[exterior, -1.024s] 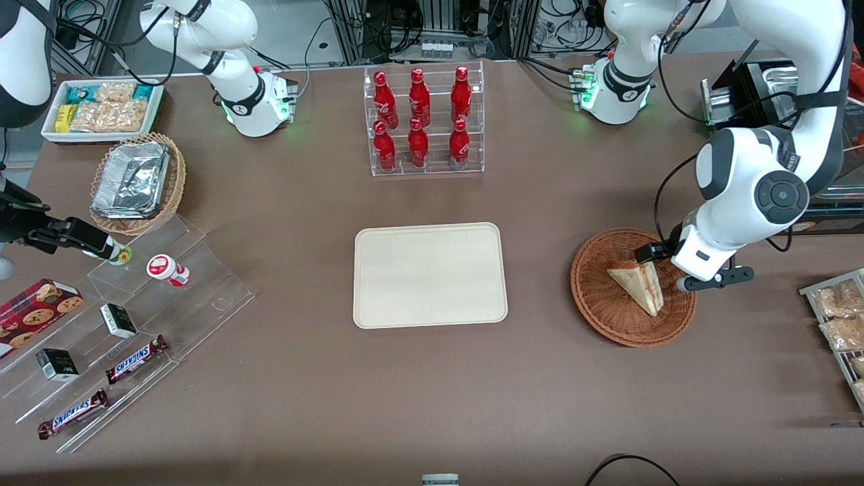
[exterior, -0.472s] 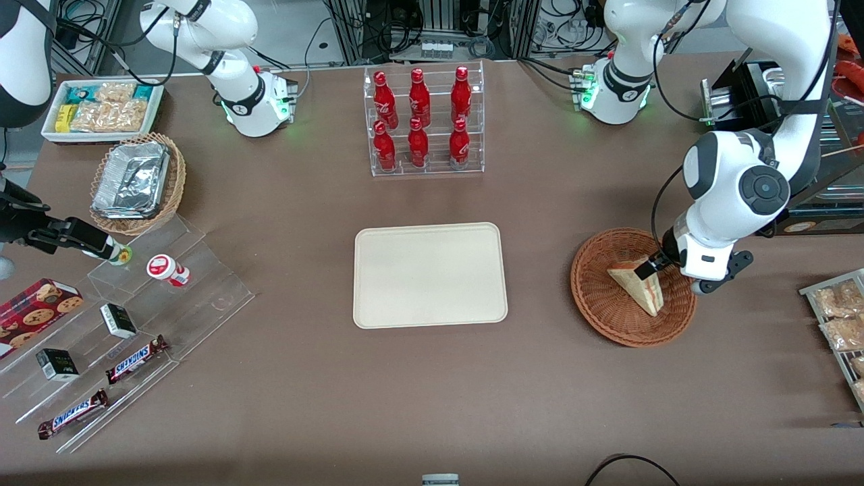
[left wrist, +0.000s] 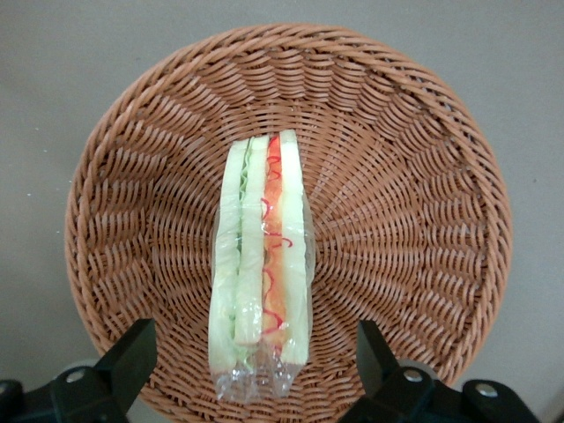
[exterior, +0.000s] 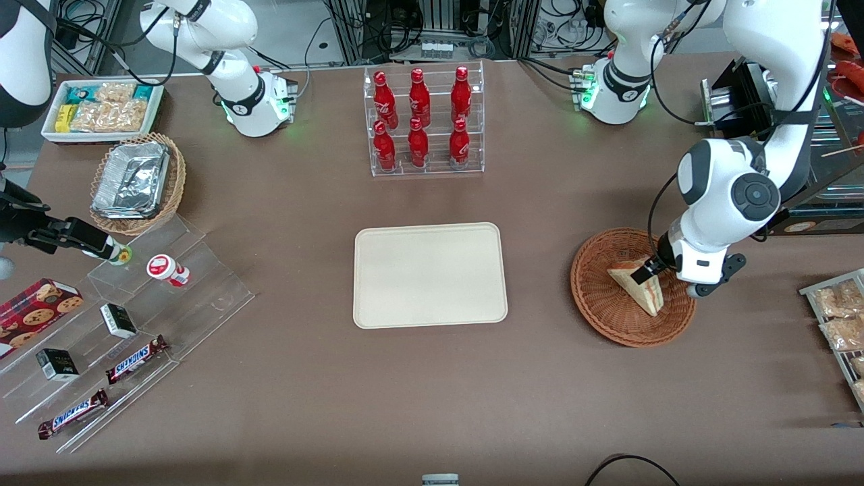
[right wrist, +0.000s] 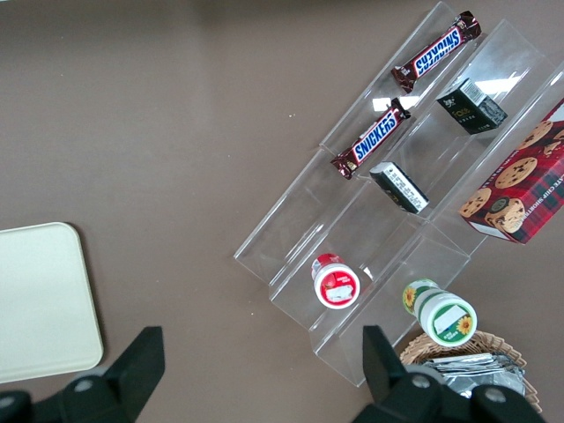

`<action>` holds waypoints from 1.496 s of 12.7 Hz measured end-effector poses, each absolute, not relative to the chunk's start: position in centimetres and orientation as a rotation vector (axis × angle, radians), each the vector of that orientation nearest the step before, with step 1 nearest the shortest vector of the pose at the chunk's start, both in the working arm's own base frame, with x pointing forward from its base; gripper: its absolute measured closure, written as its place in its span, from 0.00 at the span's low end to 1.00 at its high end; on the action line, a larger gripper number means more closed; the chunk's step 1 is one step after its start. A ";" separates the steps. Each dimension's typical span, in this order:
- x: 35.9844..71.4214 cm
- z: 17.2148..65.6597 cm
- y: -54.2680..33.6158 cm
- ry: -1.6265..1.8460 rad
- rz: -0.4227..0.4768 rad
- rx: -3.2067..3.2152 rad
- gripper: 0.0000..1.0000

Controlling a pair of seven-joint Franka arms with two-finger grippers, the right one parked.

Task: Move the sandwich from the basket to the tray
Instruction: 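Lower the open left gripper around the wrapped sandwich and close it, then lift the sandwich and carry it with the left gripper over the tray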

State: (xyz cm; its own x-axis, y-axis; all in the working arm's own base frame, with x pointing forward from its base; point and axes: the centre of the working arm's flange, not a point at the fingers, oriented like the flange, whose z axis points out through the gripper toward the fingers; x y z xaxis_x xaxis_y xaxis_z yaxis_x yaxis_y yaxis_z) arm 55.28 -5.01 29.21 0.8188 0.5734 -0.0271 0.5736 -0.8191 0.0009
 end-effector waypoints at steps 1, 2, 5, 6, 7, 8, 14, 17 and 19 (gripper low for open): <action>55.3 28.6 -5.0 0.943 -0.044 2.986 0.00; 55.4 28.1 -5.0 0.943 -0.042 2.983 0.00; 55.4 26.7 -5.1 0.944 -0.056 2.982 0.00; 55.4 26.4 -5.1 0.944 -0.064 2.983 0.00; 55.3 26.1 -5.1 0.946 -0.072 2.984 0.00; 55.3 25.7 -5.1 0.952 -0.083 2.983 0.03; 55.2 25.3 -5.1 0.981 -0.096 2.976 0.63; 55.4 26.0 -5.2 0.979 -0.124 2.984 0.73; 56.1 28.0 -5.9 0.963 -0.179 3.003 0.78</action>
State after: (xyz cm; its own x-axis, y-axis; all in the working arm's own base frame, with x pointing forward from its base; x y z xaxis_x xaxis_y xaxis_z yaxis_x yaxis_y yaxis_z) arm 56.06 -5.93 28.03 0.8077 0.5806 -0.1024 0.5787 -0.8140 -0.0509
